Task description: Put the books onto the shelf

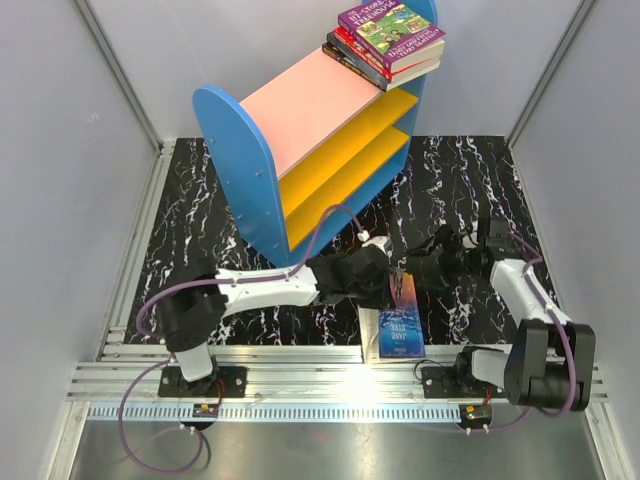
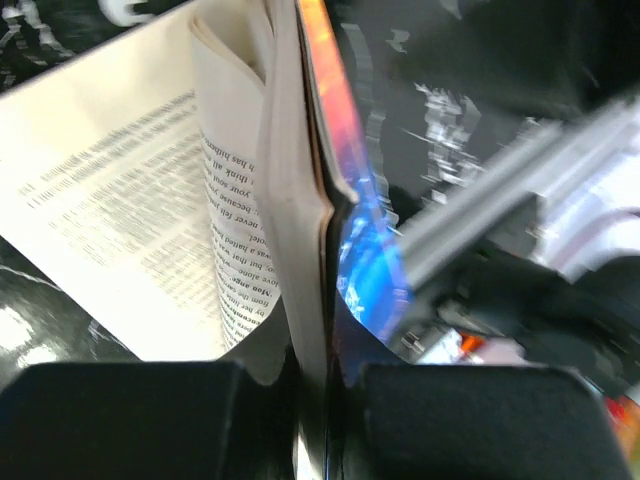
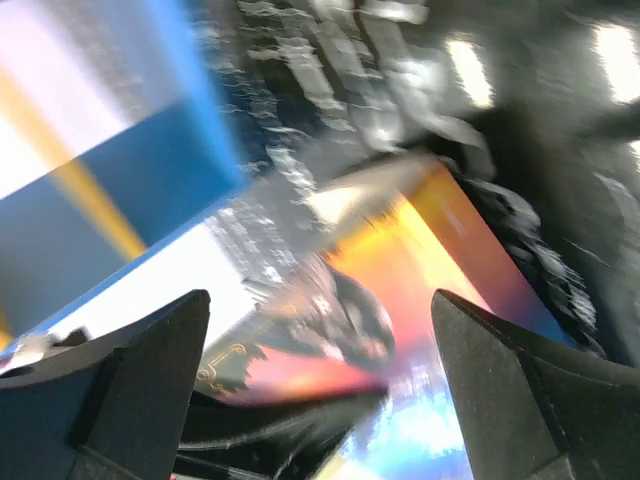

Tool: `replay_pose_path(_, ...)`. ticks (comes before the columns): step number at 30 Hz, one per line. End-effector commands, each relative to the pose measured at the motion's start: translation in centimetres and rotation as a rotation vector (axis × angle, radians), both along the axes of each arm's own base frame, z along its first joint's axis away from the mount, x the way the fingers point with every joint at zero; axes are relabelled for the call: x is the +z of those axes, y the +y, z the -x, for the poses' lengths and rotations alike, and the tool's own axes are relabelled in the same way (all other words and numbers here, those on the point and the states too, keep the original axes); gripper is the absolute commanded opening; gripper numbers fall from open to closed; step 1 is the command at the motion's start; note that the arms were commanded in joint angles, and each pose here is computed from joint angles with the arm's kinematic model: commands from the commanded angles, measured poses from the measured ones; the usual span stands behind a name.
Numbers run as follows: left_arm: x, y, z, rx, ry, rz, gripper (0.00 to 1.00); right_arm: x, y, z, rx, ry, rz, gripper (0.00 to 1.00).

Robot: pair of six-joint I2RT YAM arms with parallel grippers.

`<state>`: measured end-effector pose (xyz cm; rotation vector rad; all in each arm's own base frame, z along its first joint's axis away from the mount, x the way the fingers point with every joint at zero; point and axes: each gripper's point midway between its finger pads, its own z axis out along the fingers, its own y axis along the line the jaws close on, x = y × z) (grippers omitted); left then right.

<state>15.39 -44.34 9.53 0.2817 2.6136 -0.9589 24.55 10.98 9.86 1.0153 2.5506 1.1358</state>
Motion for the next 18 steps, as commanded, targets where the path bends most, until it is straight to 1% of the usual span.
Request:
replay_pose_path(1,11.7,-1.9,-1.3,-0.044,-0.113,0.304,0.00,1.9,1.6,-0.5,0.008,-0.109,-0.133,1.00)
replay_pose_path(2,12.5,-1.9,-1.2,-0.053,-0.104,0.330,0.00,1.9,1.7,-0.7,0.006,-0.141,-0.140,1.00)
replay_pose_path(3,13.6,-1.9,-1.4,-0.053,-0.109,0.354,0.00,0.9,1.8,0.2,-0.002,-0.129,-0.146,1.00)
replay_pose_path(7,17.3,-0.9,-2.1,-0.049,-0.126,0.420,0.00,0.2,2.2,1.1,-0.039,-0.159,-0.200,1.00)
replay_pose_path(8,17.8,-0.7,-2.2,-0.050,-0.126,0.433,0.00,0.8,2.3,0.6,-0.038,-0.216,-0.214,1.00)
replay_pose_path(9,18.3,-0.6,-2.3,-0.050,-0.129,0.447,0.00,0.2,2.5,1.4,-0.049,-0.212,-0.227,1.00)
replay_pose_path(10,18.4,-0.3,-2.6,-0.041,-0.128,0.459,0.00,0.6,2.5,1.1,-0.077,-0.229,-0.256,1.00)
replay_pose_path(11,19.0,-0.1,-2.4,-0.043,-0.114,0.487,0.00,1.5,2.6,0.5,-0.079,-0.305,-0.276,1.00)
replay_pose_path(12,19.1,0.0,-2.5,-0.039,-0.109,0.499,0.00,0.8,2.7,1.2,-0.096,-0.297,-0.301,1.00)
replay_pose_path(13,18.8,0.2,-2.7,-0.030,-0.105,0.500,0.00,1.1,2.8,1.2,-0.128,-0.282,-0.346,1.00)
replay_pose_path(14,18.7,0.3,-2.6,-0.032,-0.094,0.503,0.00,2.3,2.9,0.7,-0.122,-0.364,-0.368,1.00)
replay_pose_path(16,18.4,0.3,-2.6,-0.033,-0.088,0.518,0.00,2.3,3.0,1.2,-0.147,-0.350,-0.428,1.00)
replay_pose_path(17,17.0,0.5,-2.3,-0.025,-0.056,0.514,0.00,3.3,3.2,1.2,-0.122,-0.407,-0.449,1.00)
replay_pose_path(18,16.7,0.5,-2.1,-0.025,-0.046,0.530,0.00,3.2,3.3,1.5,-0.120,-0.397,-0.468,1.00)
